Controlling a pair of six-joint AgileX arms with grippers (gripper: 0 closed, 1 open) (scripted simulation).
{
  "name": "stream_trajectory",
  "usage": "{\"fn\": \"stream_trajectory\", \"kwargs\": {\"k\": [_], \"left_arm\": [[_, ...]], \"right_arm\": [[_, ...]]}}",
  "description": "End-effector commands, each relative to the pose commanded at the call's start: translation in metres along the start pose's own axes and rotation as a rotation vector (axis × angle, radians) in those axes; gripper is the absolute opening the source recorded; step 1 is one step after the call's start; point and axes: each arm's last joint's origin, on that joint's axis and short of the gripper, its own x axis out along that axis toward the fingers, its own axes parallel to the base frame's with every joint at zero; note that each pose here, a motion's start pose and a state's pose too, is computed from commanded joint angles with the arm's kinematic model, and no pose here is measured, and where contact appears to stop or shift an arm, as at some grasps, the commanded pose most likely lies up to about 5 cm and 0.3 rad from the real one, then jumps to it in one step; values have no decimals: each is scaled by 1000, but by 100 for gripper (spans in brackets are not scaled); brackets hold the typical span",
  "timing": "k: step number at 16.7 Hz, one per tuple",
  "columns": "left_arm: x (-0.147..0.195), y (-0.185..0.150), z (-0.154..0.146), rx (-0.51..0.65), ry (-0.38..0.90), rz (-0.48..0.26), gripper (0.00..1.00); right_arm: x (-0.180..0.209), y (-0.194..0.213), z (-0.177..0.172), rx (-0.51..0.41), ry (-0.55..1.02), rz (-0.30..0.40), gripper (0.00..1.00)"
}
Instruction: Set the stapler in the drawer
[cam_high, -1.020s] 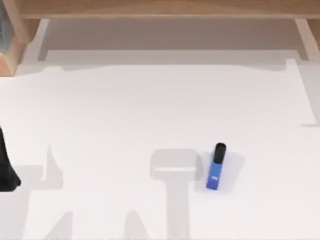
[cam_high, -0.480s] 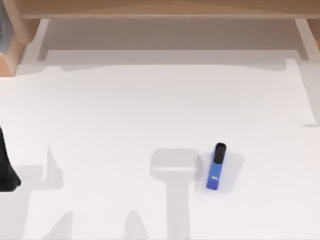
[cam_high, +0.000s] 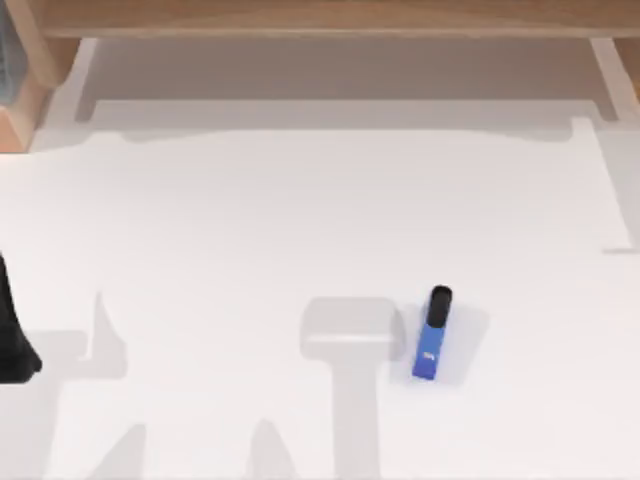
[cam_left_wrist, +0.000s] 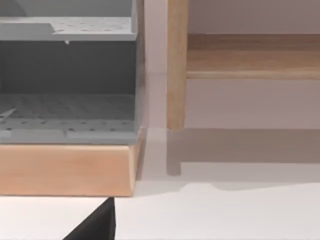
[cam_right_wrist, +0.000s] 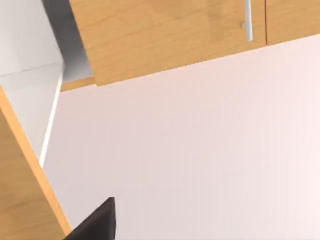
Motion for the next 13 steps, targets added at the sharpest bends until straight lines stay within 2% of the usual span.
{"fn": "stream_trajectory", "kwargs": {"k": [3, 6, 8, 10, 13], "left_arm": [[0, 0, 0, 0, 0, 0, 100], [0, 0, 0, 0, 0, 0, 100], [0, 0, 0, 0, 0, 0, 100], [0, 0, 0, 0, 0, 0, 100], [0, 0, 0, 0, 0, 0, 100]], "right_arm": [[27, -25, 11, 256, 21, 24, 100], [64, -32, 43, 594, 36, 146, 100], [88, -28, 78, 831, 69, 279, 100], [108, -16, 122, 1052, 140, 448, 100], [120, 7, 200, 1301, 335, 722, 100]]}}
